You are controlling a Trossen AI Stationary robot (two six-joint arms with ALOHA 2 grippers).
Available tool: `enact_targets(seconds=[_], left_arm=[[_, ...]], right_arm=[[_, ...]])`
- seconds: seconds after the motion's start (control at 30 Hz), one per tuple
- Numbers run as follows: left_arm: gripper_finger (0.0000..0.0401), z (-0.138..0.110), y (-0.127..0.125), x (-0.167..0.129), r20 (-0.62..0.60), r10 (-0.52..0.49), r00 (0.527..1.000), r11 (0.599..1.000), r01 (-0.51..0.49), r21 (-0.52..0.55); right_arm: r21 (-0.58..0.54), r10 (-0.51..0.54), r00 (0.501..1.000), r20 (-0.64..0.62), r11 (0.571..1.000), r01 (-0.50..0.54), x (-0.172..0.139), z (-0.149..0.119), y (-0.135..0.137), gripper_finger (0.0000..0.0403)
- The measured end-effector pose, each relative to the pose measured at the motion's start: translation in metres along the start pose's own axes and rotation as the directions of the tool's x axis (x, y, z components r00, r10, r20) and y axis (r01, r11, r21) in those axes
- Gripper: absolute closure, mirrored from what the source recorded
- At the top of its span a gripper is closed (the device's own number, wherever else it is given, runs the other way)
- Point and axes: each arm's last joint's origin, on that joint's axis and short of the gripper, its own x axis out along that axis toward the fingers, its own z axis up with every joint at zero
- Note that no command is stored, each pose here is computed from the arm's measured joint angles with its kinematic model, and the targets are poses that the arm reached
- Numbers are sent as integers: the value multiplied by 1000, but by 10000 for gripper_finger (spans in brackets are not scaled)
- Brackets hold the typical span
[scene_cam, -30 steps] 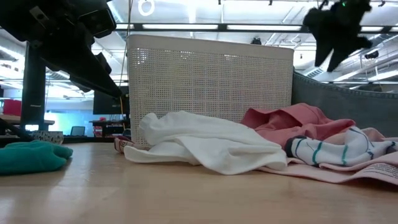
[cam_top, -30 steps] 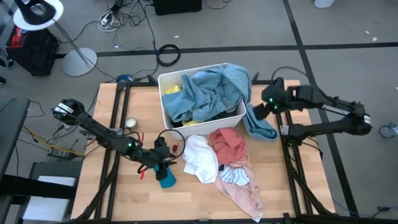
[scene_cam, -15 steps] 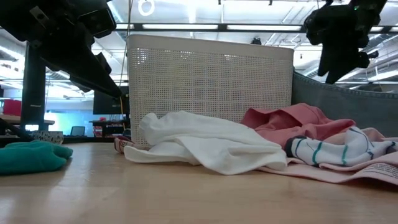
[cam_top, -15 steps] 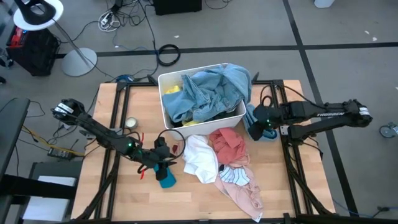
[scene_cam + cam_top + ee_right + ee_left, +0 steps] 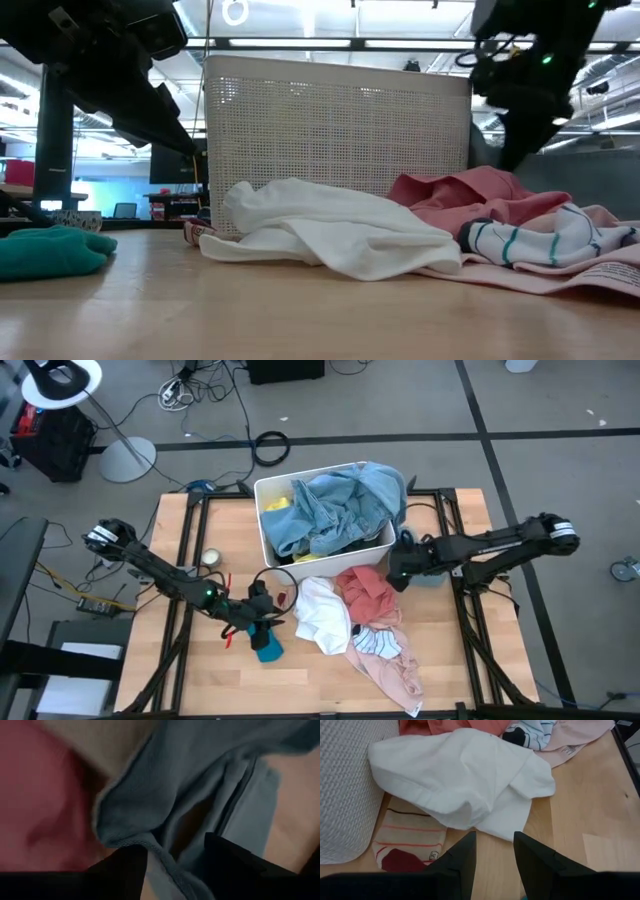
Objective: Sort clothes
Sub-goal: Put the light blue pants into the white bin
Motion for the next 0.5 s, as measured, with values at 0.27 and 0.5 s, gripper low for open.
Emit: enact_targets(seconds=[0.27, 0.5], left_arm=[[265, 1, -1, 0, 12, -8, 1000, 1000, 8, -5], [265, 1, -2, 0, 16, -14, 1000, 1000, 14, -6]], right_arm=[[93, -86, 996, 33, 992, 83, 8, 13, -14, 370], [230, -110, 975, 193, 971, 64, -57, 30, -51, 396]])
